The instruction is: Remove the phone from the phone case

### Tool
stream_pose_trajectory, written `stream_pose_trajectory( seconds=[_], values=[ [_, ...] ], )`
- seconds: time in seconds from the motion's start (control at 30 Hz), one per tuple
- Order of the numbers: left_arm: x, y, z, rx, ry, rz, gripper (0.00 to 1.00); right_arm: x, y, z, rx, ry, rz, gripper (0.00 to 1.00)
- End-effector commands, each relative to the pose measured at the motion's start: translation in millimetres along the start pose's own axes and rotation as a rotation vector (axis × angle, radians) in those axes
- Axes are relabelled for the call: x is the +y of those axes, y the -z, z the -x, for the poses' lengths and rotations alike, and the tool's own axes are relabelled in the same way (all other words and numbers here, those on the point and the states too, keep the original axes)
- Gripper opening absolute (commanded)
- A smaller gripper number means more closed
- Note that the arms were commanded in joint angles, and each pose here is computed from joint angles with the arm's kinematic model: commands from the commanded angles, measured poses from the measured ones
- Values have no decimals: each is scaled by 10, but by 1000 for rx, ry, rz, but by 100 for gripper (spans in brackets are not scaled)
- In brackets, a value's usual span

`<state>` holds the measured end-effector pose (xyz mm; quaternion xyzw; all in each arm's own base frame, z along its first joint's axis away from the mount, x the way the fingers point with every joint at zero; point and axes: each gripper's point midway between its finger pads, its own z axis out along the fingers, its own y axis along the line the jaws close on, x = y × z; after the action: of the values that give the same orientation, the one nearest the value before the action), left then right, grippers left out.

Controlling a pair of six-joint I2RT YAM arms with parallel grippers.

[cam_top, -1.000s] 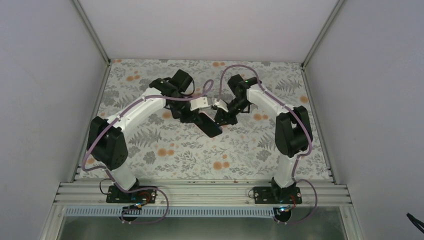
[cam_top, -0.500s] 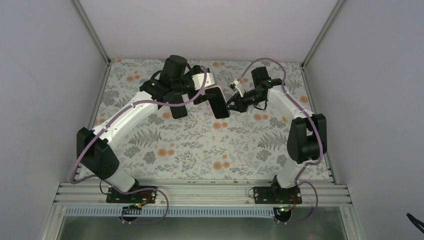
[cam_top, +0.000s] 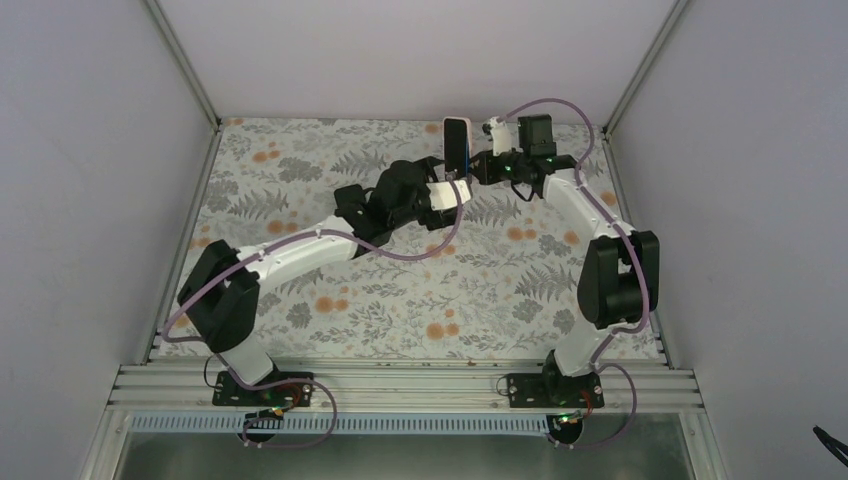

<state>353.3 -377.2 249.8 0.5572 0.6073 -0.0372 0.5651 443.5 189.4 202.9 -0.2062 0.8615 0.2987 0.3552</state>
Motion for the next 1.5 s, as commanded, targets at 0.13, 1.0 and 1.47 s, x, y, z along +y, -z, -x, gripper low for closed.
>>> stream_pose_trajectory(
  seconds=[0.13,1.0,1.47],
  values=[
    [420,-243,132,-96,149,254,100,170,25,457,-120,-43,55,4],
    [563,-528,-309,4,282,379,98,376,-6,451,-121,-16,106,4],
    [836,-306,-381,39,278,540,83,372,49,470,-133,-8,81,4]
  ],
)
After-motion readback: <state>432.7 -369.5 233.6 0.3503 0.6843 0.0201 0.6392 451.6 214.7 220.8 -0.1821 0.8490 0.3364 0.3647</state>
